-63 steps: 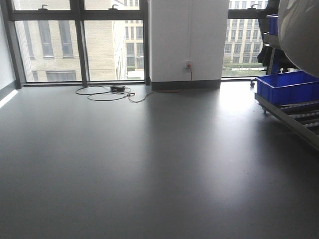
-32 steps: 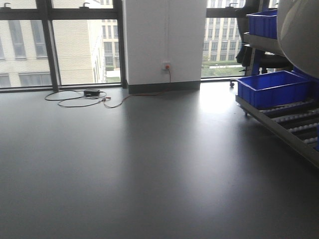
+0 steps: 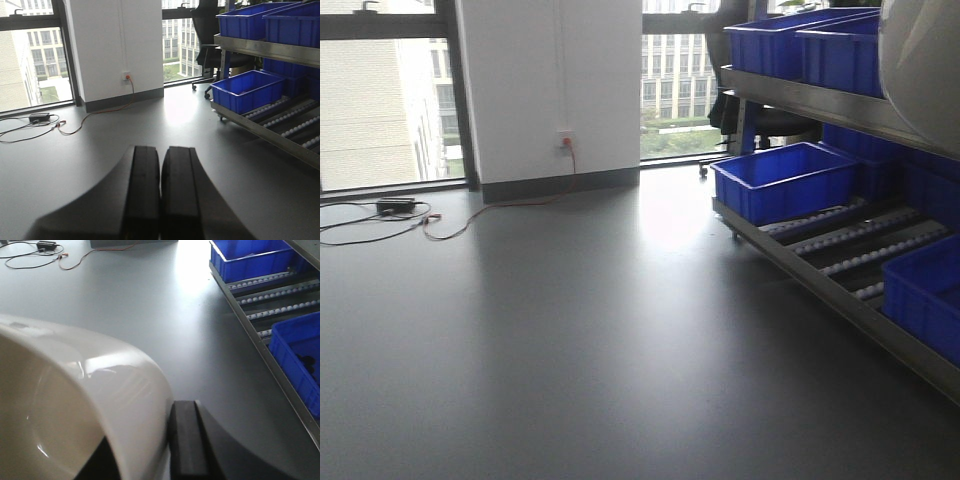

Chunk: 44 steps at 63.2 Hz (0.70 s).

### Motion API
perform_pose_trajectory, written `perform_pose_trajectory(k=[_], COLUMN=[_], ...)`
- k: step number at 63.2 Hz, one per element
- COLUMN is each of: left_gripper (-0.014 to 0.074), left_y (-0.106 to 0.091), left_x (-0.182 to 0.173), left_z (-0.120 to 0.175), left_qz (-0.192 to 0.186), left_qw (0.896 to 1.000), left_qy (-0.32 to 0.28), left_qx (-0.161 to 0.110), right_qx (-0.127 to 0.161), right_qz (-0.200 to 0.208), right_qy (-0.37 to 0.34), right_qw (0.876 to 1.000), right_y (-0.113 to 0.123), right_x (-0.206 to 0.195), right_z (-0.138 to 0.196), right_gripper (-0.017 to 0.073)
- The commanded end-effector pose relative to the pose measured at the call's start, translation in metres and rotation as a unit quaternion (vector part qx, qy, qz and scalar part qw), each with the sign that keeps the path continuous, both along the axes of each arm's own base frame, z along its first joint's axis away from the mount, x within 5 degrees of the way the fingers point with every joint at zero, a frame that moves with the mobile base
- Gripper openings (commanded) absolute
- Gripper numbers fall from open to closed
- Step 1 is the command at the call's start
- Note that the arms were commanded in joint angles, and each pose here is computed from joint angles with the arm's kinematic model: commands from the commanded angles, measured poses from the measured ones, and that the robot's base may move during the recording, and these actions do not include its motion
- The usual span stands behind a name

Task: Move white bin to right shelf second layer
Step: 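Approach the roller shelf rack and stop facing its second layer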

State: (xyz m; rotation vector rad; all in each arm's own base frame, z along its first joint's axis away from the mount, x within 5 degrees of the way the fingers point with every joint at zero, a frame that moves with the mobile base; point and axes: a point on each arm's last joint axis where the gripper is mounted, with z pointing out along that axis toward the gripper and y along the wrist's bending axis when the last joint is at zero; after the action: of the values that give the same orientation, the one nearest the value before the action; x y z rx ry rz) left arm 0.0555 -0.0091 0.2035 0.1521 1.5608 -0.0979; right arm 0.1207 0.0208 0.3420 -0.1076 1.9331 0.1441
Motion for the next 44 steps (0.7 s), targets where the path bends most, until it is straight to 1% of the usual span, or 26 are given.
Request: perform_pose_trajectory(k=[1,44], left_gripper=[0.0085,0.0085], left_y=[0.0002,0.0002], left_x=[0.0003,0.0003], left_z=[-0.0041,-0.0041], left_qz=[0.0,0.0], left_qw=[1.0,1.0], left_qy=[-0.029,-0.029], left_qx=[-0.009,-0.009], right_qx=[0.013,0.013], right_qz=[0.001,0.001], right_qy=[-0.069,-0.069], right_qw=[0.998,0.998], right_y=[0.0001,0.0001], right_x=[0.0008,0.0008], right_z=[0.0208,0.0208], right_gripper=[0.0057,0.0057])
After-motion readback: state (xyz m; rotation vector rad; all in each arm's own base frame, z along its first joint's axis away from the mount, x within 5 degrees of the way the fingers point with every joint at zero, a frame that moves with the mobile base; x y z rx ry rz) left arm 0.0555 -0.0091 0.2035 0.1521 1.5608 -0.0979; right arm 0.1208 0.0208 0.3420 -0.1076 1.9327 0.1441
